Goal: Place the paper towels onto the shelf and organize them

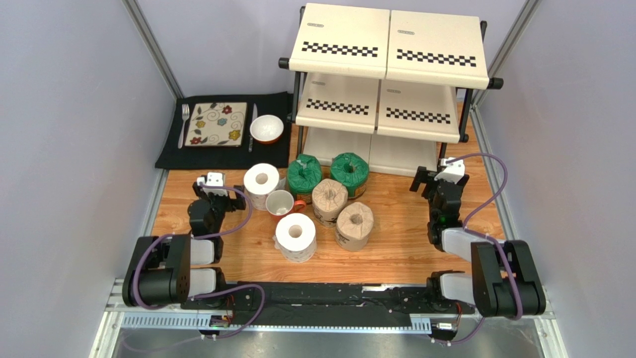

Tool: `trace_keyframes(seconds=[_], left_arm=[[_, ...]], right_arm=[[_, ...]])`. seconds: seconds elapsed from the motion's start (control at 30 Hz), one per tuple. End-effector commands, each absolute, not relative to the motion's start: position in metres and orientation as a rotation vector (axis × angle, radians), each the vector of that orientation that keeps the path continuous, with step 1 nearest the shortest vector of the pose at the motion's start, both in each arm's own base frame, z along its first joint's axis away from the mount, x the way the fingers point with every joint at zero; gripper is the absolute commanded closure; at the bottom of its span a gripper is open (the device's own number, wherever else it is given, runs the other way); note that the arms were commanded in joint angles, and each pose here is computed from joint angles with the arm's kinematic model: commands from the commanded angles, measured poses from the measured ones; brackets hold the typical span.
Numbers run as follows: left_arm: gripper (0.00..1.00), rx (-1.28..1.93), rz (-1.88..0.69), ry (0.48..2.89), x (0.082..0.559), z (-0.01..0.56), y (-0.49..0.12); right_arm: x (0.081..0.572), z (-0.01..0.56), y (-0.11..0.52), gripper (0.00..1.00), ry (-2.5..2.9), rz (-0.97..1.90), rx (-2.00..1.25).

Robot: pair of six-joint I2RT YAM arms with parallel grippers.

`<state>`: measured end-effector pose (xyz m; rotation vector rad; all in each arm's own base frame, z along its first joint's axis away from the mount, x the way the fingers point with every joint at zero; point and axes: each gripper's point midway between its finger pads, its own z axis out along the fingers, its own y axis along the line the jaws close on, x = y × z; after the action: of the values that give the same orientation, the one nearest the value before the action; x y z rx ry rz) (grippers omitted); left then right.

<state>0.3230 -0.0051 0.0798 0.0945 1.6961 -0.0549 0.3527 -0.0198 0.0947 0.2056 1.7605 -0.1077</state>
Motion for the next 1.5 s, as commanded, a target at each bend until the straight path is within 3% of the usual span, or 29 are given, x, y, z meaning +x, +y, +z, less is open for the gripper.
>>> trace_keyframes(seconds=[0.0,0.33,0.67,0.9,1.03,1.23,1.47], left_arm=[[0.01,-0.044,0.063,1.904,0.258,0.015,0.014],[0.01,-0.205,-0.063,1.845,0.283,0.067,0.005],[0.01,-0.426,-0.108,1.756,0.282,0.097,0.014],[0.01,-0.905,-0.025,1.734,0.261,0.081,0.05],[0.03,-0.73,-0.108,1.785,0.267,0.087,0.029],[0.01,-0.628,-0.049,1.967,0.267,0.086,0.024],[0.02,-0.984,0.107,2.111,0.249,0.08,0.042]], right_arm=[[0.357,0.128,-0.027,0.01,1.703,-0.134,0.272],[0.346,0.183,-0.022,0.01,1.628,-0.055,0.399],[0.347,0.187,-0.01,0.01,1.794,0.028,0.514],[0.344,0.181,-0.017,0.0,1.82,0.047,0.638],[0.347,0.169,-0.013,0.01,1.939,0.053,0.648],[0.345,0.197,0.022,0.02,1.926,0.071,0.501],[0.339,0.216,0.105,0.01,1.938,0.136,0.344]])
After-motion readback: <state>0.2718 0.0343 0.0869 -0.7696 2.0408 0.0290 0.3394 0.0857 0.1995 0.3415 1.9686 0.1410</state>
